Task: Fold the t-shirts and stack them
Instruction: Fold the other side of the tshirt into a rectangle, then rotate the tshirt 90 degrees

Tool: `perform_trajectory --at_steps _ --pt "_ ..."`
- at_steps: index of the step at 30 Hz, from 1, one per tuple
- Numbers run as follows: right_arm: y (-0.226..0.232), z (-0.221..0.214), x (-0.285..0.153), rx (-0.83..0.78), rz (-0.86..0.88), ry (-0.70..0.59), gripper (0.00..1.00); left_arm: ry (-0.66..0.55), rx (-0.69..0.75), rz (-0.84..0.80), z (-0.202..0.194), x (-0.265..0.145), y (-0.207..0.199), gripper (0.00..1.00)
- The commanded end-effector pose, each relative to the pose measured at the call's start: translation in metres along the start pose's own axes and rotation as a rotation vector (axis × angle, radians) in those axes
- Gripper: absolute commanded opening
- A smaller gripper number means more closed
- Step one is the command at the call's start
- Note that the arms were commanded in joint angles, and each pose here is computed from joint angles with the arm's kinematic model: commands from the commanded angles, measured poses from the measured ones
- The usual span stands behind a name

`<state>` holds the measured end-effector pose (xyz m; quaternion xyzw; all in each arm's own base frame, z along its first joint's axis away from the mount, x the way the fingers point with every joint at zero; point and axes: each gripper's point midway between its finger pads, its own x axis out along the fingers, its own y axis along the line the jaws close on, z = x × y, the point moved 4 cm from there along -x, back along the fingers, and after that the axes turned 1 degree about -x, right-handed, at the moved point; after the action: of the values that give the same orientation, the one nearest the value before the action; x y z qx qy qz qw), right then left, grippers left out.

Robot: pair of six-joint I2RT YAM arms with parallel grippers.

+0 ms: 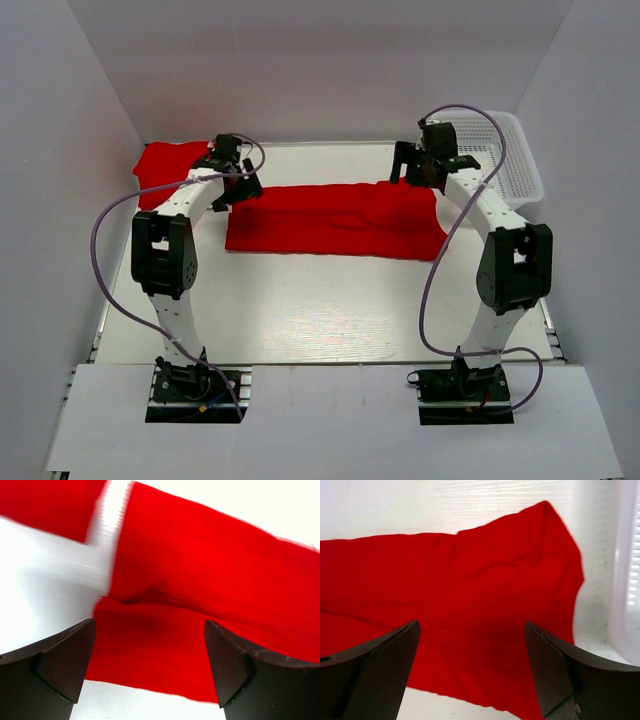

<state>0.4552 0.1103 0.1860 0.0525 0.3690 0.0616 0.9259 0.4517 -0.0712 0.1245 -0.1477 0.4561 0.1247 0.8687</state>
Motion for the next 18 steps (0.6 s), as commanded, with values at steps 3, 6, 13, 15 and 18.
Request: perform_trajectory --at_steps 3,6,13,15,18 --pt "0.024 -0.024 -0.017 0.063 0.153 0.032 0.9 -0.024 0.148 -0.157 0.001 -0.02 -0.048 0.99" --pt "0.023 -0.05 -0.009 0.079 0.153 0.093 0.9 0.017 0.174 -0.163 -0.012 -0.008 -0.058 0.99" --pt "0.011 -0.083 0.022 0.101 0.081 0.189 0.9 0.14 0.211 -0.116 -0.057 0.024 -0.049 0.99" --pt "0.009 -0.092 0.037 0.106 0.075 0.225 0.9 0.187 0.222 -0.065 -0.076 0.031 -0.034 0.99" --pt "0.011 -0.092 0.053 0.108 0.076 0.242 0.9 0.266 0.208 -0.039 -0.109 0.03 -0.014 0.99"
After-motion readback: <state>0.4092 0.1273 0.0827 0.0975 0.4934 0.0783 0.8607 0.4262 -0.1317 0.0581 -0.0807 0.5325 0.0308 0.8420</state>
